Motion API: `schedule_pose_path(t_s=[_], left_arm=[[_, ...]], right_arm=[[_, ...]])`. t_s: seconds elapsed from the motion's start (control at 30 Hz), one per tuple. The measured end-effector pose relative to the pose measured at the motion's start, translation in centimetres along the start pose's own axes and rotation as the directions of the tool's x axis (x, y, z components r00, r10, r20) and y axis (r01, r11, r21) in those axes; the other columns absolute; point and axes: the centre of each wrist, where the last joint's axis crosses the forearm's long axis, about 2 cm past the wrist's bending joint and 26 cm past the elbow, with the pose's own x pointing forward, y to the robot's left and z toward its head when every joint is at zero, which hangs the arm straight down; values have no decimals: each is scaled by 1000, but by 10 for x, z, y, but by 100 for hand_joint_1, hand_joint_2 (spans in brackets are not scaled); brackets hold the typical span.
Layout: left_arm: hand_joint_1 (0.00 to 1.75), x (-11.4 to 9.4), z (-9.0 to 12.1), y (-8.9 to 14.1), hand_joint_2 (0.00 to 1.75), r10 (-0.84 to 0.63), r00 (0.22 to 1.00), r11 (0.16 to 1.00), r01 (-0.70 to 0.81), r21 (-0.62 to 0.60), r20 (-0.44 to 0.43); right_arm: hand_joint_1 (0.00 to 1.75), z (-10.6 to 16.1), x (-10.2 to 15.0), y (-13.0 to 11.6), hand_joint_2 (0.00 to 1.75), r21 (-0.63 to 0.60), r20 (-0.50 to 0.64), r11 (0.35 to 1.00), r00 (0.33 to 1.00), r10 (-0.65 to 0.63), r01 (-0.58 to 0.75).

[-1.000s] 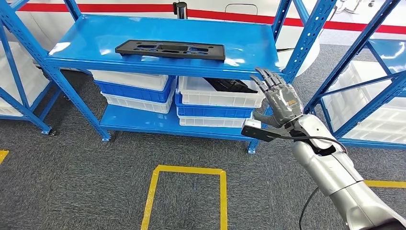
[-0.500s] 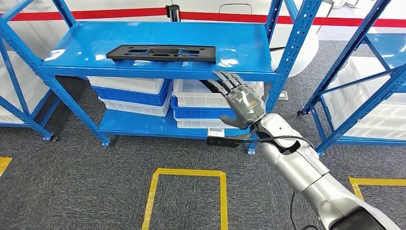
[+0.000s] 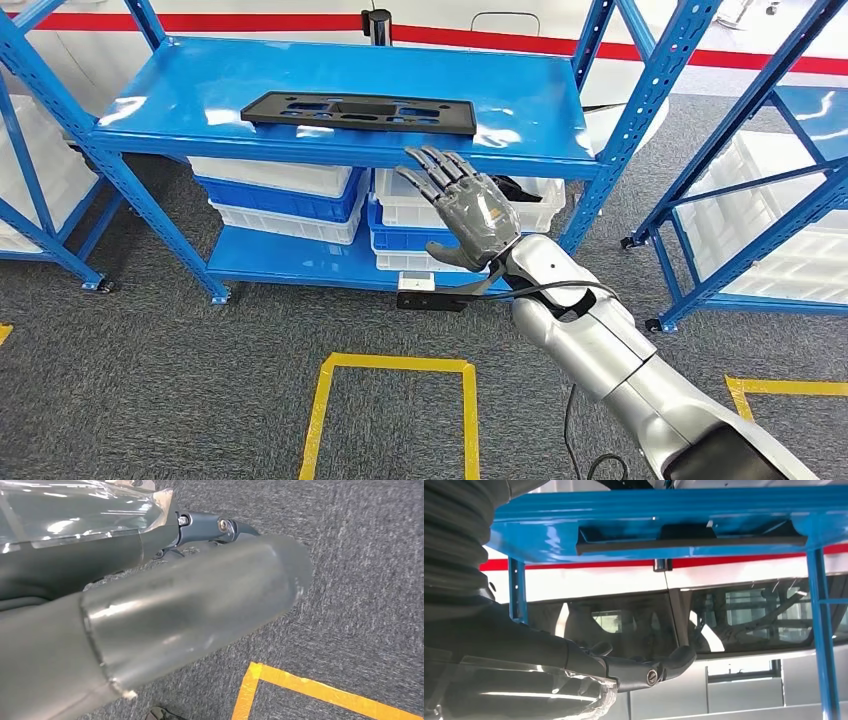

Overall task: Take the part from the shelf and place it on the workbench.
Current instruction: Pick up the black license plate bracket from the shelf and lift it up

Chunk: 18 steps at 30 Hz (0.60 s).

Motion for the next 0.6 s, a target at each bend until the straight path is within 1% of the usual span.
schedule_pose_path(t_s=[0.23, 0.6], left_arm=[[0, 0, 1, -2, 0, 6, 1000, 1000, -6, -1, 2], [0, -2, 0, 2, 0, 2, 1000, 1000, -2, 6, 2]], right_arm=[[0, -5, 4, -1, 175, 6, 8, 1000, 1000, -6, 5], [0, -12, 12, -2, 175, 2, 24, 1000, 1000, -17, 17]])
